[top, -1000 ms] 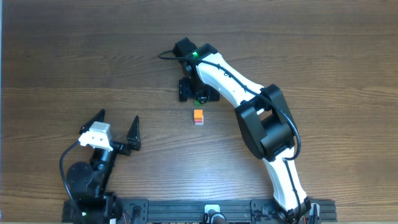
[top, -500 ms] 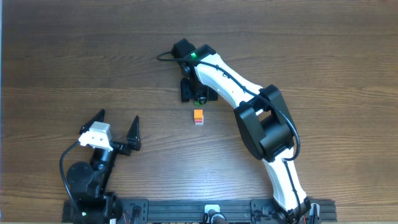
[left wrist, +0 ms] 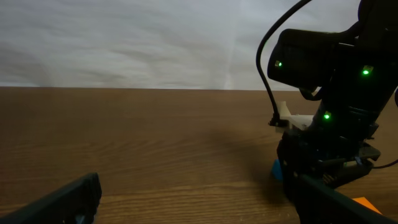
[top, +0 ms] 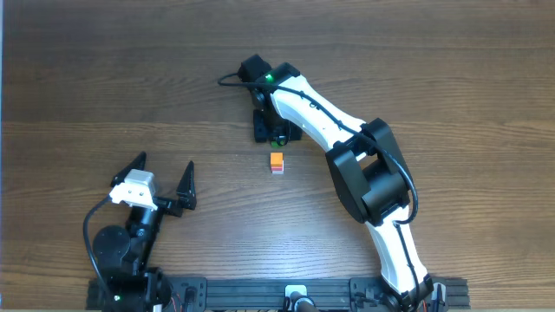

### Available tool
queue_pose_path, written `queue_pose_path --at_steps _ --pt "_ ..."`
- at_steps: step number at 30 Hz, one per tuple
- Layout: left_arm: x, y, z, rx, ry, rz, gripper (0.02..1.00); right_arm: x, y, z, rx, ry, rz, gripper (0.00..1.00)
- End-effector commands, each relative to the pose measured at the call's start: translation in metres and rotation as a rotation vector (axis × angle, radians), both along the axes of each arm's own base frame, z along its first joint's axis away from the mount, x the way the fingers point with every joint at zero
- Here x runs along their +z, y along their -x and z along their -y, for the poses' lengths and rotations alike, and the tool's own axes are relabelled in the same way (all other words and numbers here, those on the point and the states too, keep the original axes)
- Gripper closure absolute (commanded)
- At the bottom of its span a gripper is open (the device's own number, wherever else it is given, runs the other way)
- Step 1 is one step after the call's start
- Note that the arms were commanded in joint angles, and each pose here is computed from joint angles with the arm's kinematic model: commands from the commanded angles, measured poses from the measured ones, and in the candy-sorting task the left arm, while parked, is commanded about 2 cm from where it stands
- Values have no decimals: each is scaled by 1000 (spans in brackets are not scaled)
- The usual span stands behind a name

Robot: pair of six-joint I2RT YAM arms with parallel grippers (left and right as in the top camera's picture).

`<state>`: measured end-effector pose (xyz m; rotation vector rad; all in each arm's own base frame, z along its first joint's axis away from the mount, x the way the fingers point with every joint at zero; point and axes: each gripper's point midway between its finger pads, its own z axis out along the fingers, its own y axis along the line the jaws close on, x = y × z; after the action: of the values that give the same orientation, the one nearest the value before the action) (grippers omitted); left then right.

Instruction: Stack Cubes

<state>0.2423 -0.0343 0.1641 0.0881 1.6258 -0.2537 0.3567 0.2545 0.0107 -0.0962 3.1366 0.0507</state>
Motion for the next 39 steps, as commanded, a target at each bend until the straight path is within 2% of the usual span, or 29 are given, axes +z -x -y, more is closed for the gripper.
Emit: queue_pose_path --at_steps 1,33,39 --pt "-1 0 1 -8 -14 6 20 -9 5 1 8 29 -7 481" --pt "-1 0 1 -8 -14 6 18 -13 9 0 7 34 -14 748" --pt "-1 0 1 -8 -14 6 18 -13 9 0 -4 34 -14 869"
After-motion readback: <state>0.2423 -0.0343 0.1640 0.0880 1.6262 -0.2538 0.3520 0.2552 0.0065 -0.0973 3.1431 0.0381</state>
